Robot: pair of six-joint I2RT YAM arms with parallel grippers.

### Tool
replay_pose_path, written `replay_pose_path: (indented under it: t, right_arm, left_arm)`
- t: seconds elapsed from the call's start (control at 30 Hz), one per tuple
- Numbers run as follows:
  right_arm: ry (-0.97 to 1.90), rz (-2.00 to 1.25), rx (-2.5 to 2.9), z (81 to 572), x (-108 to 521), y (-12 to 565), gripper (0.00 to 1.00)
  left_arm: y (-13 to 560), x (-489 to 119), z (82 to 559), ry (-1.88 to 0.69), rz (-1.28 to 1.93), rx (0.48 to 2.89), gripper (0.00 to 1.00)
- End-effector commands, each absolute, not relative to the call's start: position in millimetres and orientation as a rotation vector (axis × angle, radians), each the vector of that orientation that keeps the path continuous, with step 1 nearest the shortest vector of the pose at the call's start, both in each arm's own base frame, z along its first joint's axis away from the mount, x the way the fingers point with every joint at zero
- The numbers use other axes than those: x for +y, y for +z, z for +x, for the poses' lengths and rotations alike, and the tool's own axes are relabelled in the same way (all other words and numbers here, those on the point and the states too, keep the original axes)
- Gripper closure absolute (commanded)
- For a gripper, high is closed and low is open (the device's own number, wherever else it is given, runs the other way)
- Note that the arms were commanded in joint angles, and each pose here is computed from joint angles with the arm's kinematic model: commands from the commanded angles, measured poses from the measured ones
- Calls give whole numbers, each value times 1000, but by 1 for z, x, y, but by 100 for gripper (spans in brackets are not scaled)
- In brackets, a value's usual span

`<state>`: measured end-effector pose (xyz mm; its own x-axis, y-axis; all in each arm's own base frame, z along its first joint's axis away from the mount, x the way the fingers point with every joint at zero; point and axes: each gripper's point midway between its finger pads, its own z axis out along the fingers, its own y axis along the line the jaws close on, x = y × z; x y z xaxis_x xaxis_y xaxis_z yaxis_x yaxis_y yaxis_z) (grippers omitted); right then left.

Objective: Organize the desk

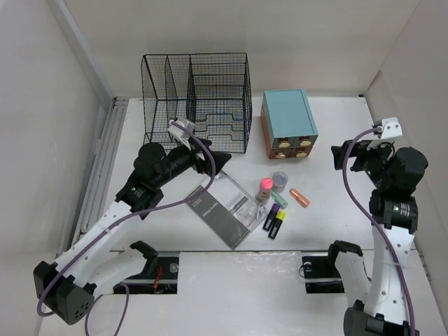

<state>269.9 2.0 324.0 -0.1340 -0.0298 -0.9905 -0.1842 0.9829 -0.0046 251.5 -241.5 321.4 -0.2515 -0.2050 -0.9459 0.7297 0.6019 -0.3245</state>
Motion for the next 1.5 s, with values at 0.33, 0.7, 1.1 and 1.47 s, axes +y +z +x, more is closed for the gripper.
replay_pose_path:
  t: [0.33, 0.7, 1.1, 1.47]
  right_arm:
    - [328, -590, 1637, 253, 55, 320, 32]
    - [587, -978, 1724, 288, 172, 337, 0]
    - [806, -1278, 1897, 336, 293, 236, 0]
    - [796, -1355, 2062, 341, 317, 134, 0]
  left_arm:
    - [312, -250, 211, -1220, 215, 1691, 20]
    - [242, -216, 204, -1216, -161, 1751, 68]
    - [170, -185, 206, -1064, -413, 1897, 27]
    - [92, -198, 193, -1113, -521, 2063, 24]
